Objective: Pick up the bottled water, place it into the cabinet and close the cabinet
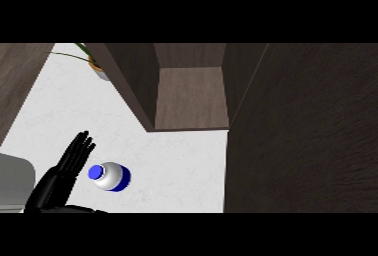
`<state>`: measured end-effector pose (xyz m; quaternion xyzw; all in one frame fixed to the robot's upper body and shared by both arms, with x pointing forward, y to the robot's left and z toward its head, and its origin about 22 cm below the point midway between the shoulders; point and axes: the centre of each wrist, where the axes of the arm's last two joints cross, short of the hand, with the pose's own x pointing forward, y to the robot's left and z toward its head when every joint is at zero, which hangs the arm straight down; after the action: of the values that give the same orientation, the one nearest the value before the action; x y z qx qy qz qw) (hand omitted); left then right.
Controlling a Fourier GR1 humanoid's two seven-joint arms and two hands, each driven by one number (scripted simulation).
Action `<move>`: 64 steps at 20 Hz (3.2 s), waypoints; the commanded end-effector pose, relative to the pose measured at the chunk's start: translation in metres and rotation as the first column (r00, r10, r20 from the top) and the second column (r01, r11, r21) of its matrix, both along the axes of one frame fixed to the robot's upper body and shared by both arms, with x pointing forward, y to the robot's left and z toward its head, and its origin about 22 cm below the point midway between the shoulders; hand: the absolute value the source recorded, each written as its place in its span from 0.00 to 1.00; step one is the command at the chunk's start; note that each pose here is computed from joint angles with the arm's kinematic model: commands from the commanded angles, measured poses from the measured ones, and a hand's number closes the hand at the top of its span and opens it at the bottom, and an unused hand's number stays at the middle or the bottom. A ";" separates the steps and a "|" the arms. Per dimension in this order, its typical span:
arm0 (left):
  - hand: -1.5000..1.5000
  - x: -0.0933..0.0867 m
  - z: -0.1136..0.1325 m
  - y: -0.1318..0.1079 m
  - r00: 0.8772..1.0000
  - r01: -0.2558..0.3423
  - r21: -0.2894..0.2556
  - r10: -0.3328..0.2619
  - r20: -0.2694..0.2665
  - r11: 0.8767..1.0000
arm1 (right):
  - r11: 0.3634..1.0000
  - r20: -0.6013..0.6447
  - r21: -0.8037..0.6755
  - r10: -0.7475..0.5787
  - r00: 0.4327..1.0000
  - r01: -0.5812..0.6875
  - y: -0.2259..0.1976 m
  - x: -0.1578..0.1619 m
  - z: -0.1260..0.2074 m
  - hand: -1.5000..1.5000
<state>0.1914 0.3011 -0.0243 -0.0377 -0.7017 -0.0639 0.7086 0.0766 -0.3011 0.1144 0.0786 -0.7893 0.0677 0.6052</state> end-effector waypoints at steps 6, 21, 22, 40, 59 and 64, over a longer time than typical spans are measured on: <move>0.00 0.015 -0.052 -0.005 0.998 0.008 -0.019 -0.009 -0.058 1.000 | 0.994 0.070 0.081 0.062 0.996 -0.068 0.003 -0.020 0.033 0.00; 0.00 0.011 -0.119 -0.003 0.998 0.029 -0.197 -0.040 -0.055 0.980 | 0.994 0.080 0.073 0.069 0.994 -0.075 0.008 -0.031 0.042 0.00; 0.00 0.003 -0.124 0.006 0.996 0.041 -0.210 -0.056 -0.067 0.977 | 0.994 0.069 0.086 0.061 0.996 -0.067 0.003 -0.028 0.034 0.00; 1.00 0.032 -0.127 -0.030 0.995 0.099 -0.420 -0.092 0.037 0.902 | 0.998 0.076 0.025 0.050 0.996 -0.052 0.001 -0.046 0.054 0.00; 1.00 0.081 -0.061 0.002 0.977 -0.051 -0.316 0.113 0.179 0.947 | 0.998 0.058 0.054 0.024 0.998 -0.027 -0.009 -0.047 0.042 0.00; 1.00 0.092 -0.043 -0.073 0.983 -0.023 -0.335 0.083 0.164 0.942 | 0.999 0.094 0.039 0.015 0.995 -0.019 -0.009 -0.036 0.037 0.00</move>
<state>0.2775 0.2640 -0.0854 -0.1233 -0.7604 0.0737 0.6334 0.0418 -0.3352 0.1161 0.0788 -0.7938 0.0487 0.6011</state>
